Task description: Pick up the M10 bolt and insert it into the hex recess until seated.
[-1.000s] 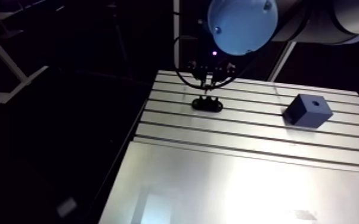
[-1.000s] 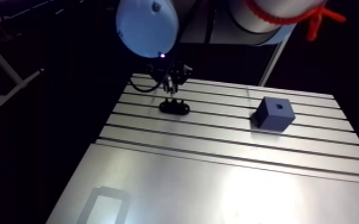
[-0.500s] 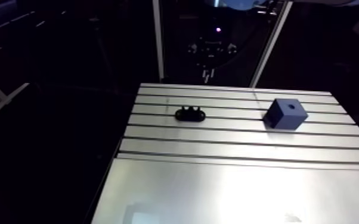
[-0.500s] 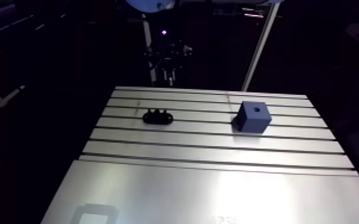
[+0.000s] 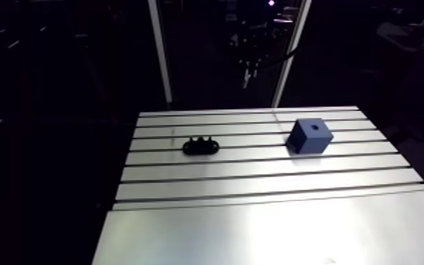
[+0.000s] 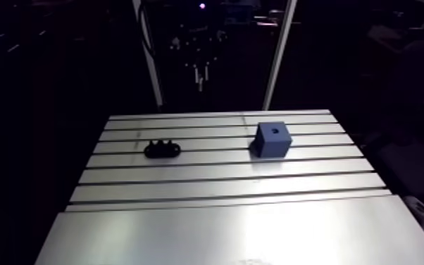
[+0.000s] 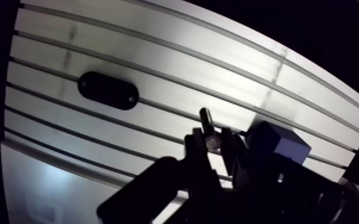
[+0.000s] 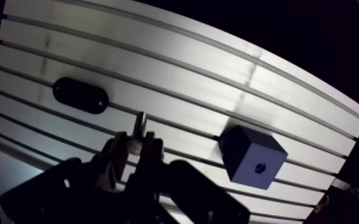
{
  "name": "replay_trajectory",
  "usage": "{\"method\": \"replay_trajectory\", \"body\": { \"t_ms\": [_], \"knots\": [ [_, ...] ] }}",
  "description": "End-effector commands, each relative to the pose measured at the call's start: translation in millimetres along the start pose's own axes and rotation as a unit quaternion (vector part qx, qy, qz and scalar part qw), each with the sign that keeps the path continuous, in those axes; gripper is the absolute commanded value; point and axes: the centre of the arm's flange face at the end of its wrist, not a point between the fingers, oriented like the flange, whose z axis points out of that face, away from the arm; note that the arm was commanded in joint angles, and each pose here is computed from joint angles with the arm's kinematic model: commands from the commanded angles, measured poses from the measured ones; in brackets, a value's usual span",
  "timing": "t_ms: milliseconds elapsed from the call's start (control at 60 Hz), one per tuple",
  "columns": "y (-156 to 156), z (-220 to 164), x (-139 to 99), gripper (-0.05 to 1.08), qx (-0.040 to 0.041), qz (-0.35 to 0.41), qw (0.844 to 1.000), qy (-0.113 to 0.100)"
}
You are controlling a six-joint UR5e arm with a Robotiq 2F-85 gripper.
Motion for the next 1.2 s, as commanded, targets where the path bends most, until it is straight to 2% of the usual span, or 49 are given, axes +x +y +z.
{"method": "replay_trajectory", "body": {
  "t_ms": [17,200,533,633,750,1017,1200],
  "knots": [
    [95,-44,-32,0.82,-0.0198,-0.174,0.982,-0.072],
    [109,-42,-40,0.82,-0.0168,-0.164,0.983,-0.076],
    [116,-35,-45,0.82,-0.0128,-0.158,0.984,-0.083],
    [129,-32,-49,0.82,-0.0121,-0.148,0.985,-0.083],
    [130,-28,-48,0.82,-0.0137,-0.146,0.986,-0.085],
    [137,-17,-48,0.82,-0.0087,-0.135,0.987,-0.089],
    [147,-13,-48,0.84,-0.0211,-0.125,0.989,-0.075]
  ]
}}
